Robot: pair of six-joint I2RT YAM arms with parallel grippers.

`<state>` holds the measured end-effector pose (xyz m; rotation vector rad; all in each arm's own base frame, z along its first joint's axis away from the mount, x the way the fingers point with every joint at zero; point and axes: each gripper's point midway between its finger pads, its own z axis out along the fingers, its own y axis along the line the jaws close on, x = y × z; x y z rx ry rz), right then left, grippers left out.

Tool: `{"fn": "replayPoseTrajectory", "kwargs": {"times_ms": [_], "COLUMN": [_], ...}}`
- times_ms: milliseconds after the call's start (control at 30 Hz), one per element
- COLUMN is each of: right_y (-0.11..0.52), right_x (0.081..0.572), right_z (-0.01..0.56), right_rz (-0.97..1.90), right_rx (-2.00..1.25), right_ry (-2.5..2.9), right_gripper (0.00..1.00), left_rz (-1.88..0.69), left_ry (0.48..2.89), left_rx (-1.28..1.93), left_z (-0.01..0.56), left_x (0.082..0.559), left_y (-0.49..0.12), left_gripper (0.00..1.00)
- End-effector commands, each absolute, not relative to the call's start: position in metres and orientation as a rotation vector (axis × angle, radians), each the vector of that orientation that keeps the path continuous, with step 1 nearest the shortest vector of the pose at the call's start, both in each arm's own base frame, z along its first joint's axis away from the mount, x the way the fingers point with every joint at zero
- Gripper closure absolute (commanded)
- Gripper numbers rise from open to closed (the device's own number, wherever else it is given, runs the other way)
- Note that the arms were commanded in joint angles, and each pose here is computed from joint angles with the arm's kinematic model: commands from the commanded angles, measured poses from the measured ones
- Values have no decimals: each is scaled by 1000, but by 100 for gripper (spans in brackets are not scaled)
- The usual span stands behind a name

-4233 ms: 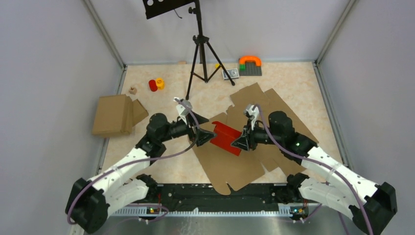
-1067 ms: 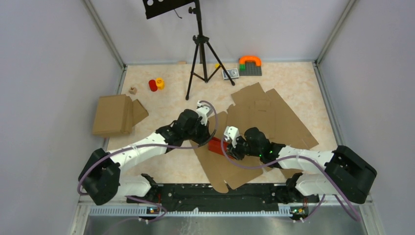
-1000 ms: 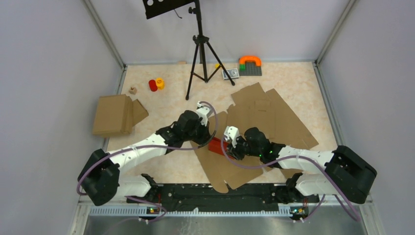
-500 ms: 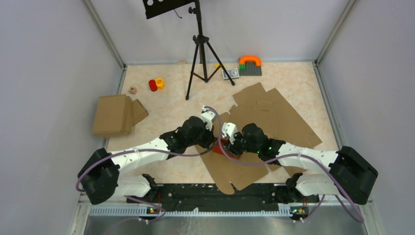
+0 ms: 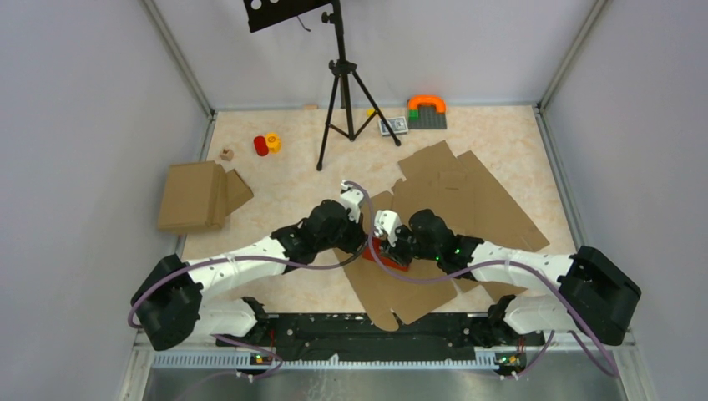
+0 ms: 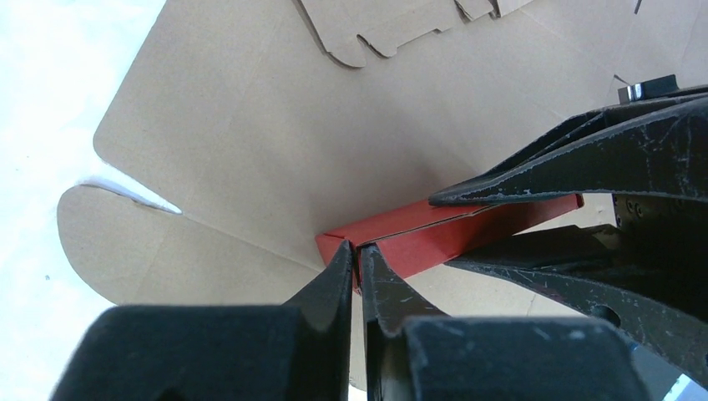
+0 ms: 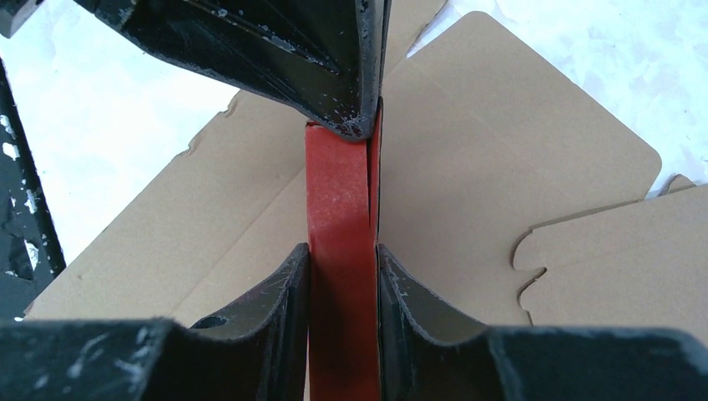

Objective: Fold the paper box

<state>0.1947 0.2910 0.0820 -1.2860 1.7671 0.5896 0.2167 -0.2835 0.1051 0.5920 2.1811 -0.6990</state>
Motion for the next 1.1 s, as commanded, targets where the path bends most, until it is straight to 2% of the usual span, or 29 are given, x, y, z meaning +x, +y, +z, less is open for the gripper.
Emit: {"fn": "replayPoseTrajectory", "kwargs": {"times_ms": [0,100,200,500,633,1067], "right_y": [309,309,308,310,310,309], "right_x": [198,197,197,197,196,195], "right_z": [96,96,96,97,97,96], "right_rz": [609,605,603,609,610,608], "right_rx": [-1300,-1303,-1305,-1300,-1303,-1315], "right_ry": [1687,1690,1694,1691,1693,1689], "right_gripper": [78,78,79,81,82,82], "left_rz": [-843,-835,-829,-816,-786,-675], "left_ry": [2286,2284,2263,2274,2299,2221], "left_rx": [610,586,572,565,555,483], "left_z": [97,98,105,107,100,132], "left_x": [186,186,187,187,188,199], "left_y": [-295,-292,-289,-286,-283,-258], "left_gripper": [92,84,83,97,99,78]}}
